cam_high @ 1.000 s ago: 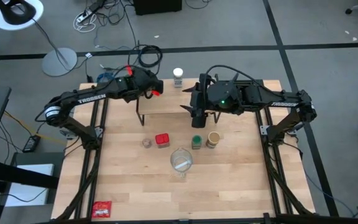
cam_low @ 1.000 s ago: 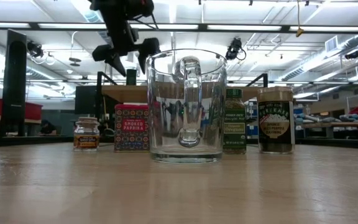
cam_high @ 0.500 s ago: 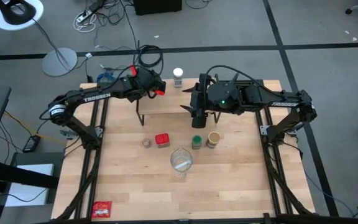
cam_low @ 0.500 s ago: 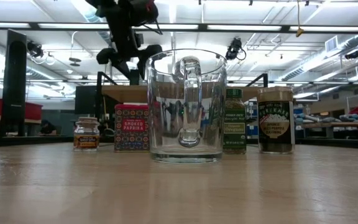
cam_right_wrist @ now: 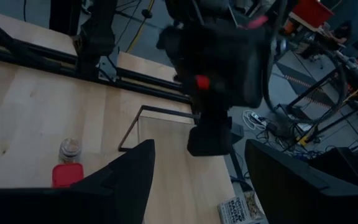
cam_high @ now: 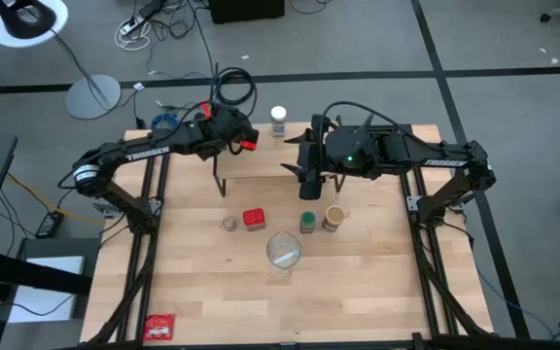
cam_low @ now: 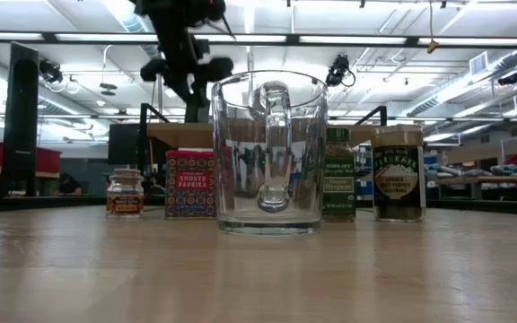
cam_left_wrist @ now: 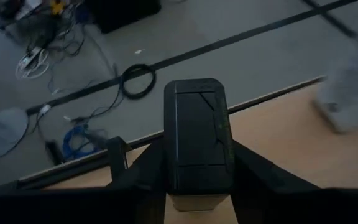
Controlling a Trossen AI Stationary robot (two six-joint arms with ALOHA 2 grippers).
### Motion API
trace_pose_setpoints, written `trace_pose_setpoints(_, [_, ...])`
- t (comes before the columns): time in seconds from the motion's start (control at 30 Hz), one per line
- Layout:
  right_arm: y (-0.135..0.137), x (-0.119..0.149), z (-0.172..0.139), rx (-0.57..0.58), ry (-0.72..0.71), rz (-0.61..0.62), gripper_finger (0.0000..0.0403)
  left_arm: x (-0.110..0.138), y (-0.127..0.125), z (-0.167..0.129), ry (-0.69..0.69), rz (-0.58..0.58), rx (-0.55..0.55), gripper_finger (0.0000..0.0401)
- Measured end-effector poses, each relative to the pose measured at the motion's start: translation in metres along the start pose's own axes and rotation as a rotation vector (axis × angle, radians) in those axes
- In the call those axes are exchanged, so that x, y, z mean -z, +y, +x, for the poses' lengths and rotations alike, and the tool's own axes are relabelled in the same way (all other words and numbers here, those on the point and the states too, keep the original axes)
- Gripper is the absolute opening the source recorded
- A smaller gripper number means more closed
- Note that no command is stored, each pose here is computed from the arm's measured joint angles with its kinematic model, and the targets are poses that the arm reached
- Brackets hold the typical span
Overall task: Shelf spices
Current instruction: Remove the black seasoning can from the shelf
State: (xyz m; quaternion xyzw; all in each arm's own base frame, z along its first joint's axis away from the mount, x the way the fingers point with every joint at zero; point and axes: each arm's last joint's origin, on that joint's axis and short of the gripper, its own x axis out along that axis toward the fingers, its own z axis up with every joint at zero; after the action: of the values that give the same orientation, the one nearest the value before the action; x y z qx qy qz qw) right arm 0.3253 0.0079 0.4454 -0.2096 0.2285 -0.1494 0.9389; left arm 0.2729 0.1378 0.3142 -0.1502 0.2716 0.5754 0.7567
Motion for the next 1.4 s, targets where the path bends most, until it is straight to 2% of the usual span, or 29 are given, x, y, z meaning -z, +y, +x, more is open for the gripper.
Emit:
trace_pose_setpoints(0.2, [-0.001,-0.002,0.000,0.005,-0.016,0.013,0.0250,-0.023,0.007,-0.056,-0.097,0.099,0.115,0.0124])
trace_pose_setpoints(0.3, [-0.001,-0.002,0.000,0.012,-0.017,0.015,0.0249,-0.028,0.011,-0.093,-0.118,0.232,0.213,0.0124])
trace_pose_setpoints(0.43, [-0.001,-0.002,0.000,0.020,-0.014,0.010,0.0250,-0.014,0.018,-0.127,-0.047,0.427,0.316,0.0124])
trace_pose_setpoints(0.53, [-0.001,-0.002,0.000,0.028,-0.014,-0.003,0.0251,0.004,0.025,-0.144,0.026,0.473,0.381,0.0124])
trace_pose_setpoints(0.87, [-0.009,-0.004,0.002,0.077,-0.044,0.008,0.0250,0.082,0.006,-0.168,0.149,0.628,0.552,0.0124])
trace_pose_setpoints(1.1, [-0.017,-0.003,0.005,0.101,-0.040,0.019,0.0249,0.129,-0.015,-0.176,0.108,0.693,0.745,0.0124])
trace_pose_setpoints(1.3, [-0.026,0.001,0.009,0.128,-0.030,0.029,0.0247,0.173,-0.025,-0.158,0.149,0.696,0.860,0.0124])
trace_pose_setpoints(1.4, [-0.035,0.005,0.012,0.150,-0.004,-0.007,0.0252,0.192,-0.025,-0.147,0.178,0.683,0.889,0.0124])
